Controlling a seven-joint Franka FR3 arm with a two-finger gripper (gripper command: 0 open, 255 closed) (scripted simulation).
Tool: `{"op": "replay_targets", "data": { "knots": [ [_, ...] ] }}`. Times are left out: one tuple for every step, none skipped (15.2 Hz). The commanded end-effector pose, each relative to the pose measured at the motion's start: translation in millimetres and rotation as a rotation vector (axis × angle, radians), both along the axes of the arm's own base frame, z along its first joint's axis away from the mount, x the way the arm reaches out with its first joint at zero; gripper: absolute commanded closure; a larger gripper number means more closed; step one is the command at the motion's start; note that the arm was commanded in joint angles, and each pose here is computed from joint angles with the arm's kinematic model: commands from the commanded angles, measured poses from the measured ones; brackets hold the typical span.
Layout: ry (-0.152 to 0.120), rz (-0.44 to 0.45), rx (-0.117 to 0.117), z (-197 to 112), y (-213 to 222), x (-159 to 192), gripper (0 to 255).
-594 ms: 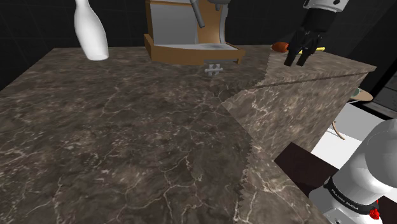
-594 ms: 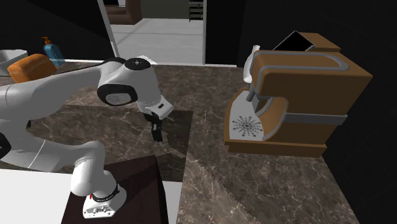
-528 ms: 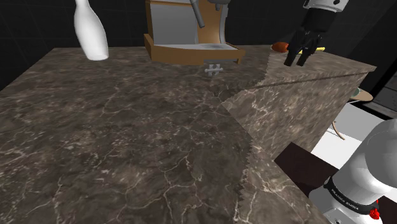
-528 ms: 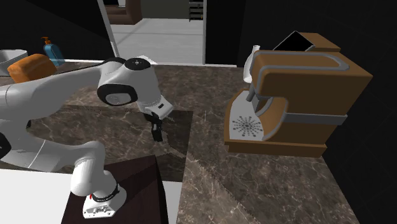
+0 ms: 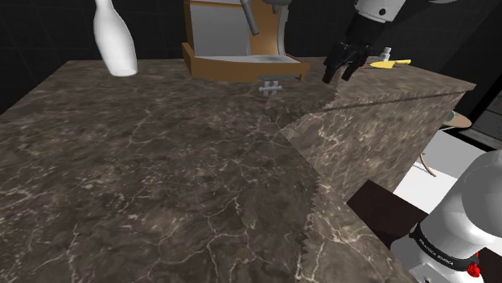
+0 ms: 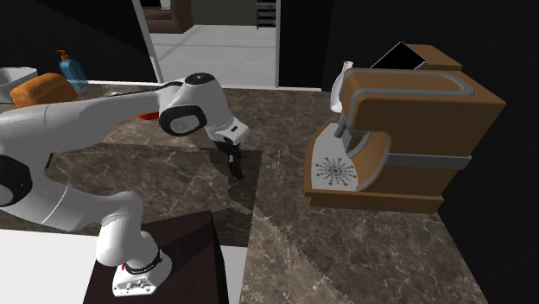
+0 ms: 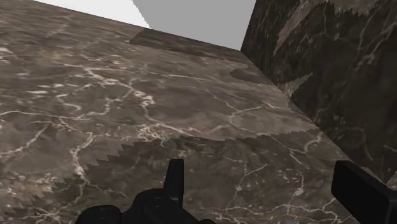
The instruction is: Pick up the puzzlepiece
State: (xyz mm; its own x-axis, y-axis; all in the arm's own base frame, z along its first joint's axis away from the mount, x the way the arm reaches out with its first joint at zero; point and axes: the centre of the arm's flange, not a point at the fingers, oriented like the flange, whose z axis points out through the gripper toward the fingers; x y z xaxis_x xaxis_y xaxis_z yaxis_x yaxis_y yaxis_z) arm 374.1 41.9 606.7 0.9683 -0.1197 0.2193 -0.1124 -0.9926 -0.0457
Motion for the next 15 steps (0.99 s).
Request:
{"op": "replay_targets", "data": {
  "knots": [
    [-0.051, -0.006, -0.028, -4.7, 18.5, 16.0, 0],
    [-0.074, -0.009, -0.043, -6.5, 26.8, 24.3, 0],
    [-0.097, -0.012, -0.057, -8.1, 35.1, 32.6, 0],
    [-0.121, -0.016, -0.072, -9.7, 43.4, 41.0, 0],
    [-0.144, -0.019, -0.086, -11.2, 51.6, 49.4, 0],
    [-0.167, -0.022, -0.101, -12.7, 59.8, 57.9, 0],
    [-0.191, -0.025, -0.116, -14.0, 67.9, 66.5, 0],
    [-0.214, -0.028, -0.130, -15.3, 76.0, 75.1, 0],
    [-0.237, -0.031, -0.145, -16.5, 84.0, 83.8, 0],
    [-0.261, -0.035, -0.159, -17.6, 92.0, 92.5, 0],
    [-0.284, -0.038, -0.174, -18.6, 100.0, 101.3, 0],
    [-0.307, -0.041, -0.189, -19.5, 107.9, 110.1, 0],
    [-0.330, -0.044, -0.203, -20.4, 115.7, 119.0, 0],
    [-0.332, -0.044, -0.204, -20.4, 116.2, 119.6, 0],
    [-0.332, -0.044, -0.204, -25.7, 116.2, 119.6, 0]
  ]
}}
